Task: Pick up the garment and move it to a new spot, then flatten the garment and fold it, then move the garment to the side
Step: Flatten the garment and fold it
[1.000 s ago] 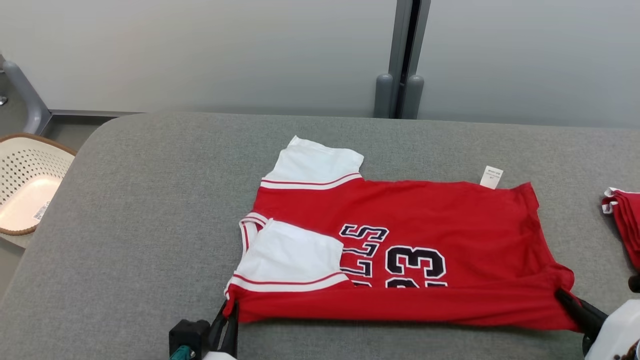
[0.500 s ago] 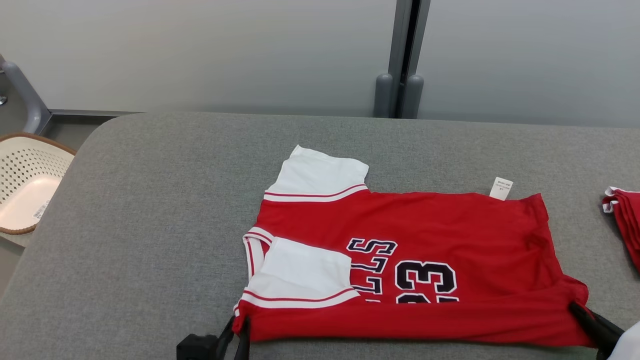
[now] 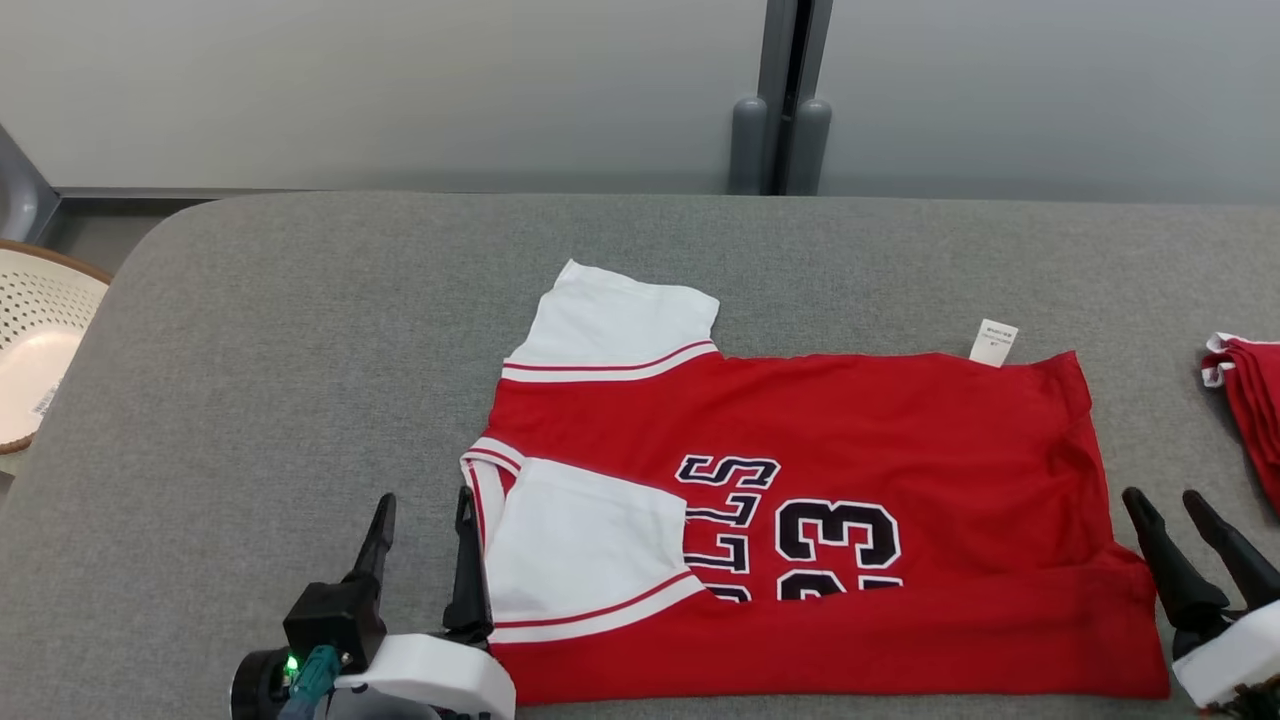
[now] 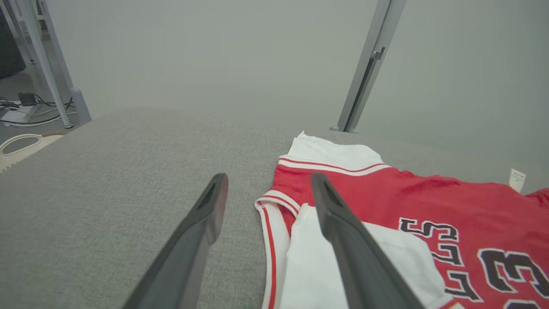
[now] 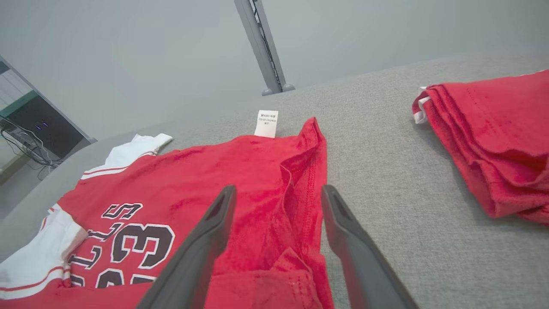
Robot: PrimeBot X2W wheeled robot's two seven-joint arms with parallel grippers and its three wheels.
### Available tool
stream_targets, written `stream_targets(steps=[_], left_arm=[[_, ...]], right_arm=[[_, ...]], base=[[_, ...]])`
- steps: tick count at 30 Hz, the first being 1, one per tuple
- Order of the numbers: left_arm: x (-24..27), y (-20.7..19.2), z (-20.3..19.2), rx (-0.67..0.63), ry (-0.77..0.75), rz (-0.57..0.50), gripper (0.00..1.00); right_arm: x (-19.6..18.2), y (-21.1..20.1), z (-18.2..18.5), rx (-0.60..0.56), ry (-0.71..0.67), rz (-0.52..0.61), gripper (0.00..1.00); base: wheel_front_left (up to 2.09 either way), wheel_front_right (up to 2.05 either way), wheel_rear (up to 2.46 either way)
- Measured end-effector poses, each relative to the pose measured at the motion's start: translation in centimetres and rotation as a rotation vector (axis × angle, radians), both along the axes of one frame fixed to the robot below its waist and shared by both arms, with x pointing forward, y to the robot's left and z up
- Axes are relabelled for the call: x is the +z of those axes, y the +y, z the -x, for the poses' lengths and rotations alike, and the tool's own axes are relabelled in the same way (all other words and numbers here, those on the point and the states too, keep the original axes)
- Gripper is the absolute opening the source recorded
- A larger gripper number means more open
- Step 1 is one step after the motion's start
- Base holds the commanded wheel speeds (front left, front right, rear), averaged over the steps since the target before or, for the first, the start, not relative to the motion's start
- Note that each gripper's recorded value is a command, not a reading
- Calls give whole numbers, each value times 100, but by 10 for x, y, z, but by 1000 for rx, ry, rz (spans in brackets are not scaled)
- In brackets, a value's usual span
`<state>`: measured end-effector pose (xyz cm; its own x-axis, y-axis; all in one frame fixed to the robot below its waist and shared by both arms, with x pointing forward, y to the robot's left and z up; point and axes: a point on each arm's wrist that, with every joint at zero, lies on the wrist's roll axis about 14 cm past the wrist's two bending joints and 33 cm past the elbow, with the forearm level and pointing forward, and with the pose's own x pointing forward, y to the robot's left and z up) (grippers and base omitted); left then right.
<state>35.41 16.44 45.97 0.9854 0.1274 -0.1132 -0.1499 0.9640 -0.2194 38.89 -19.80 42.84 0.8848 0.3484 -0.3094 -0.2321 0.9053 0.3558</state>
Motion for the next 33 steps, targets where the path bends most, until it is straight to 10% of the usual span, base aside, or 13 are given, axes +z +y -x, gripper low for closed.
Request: stream_targets(steps=[33], left_arm=[[-77,-68,-242,-428,479,-435,100]], right_arm=[[10,-38,-101,81,-148,214,100]], base=[[0,0,0]])
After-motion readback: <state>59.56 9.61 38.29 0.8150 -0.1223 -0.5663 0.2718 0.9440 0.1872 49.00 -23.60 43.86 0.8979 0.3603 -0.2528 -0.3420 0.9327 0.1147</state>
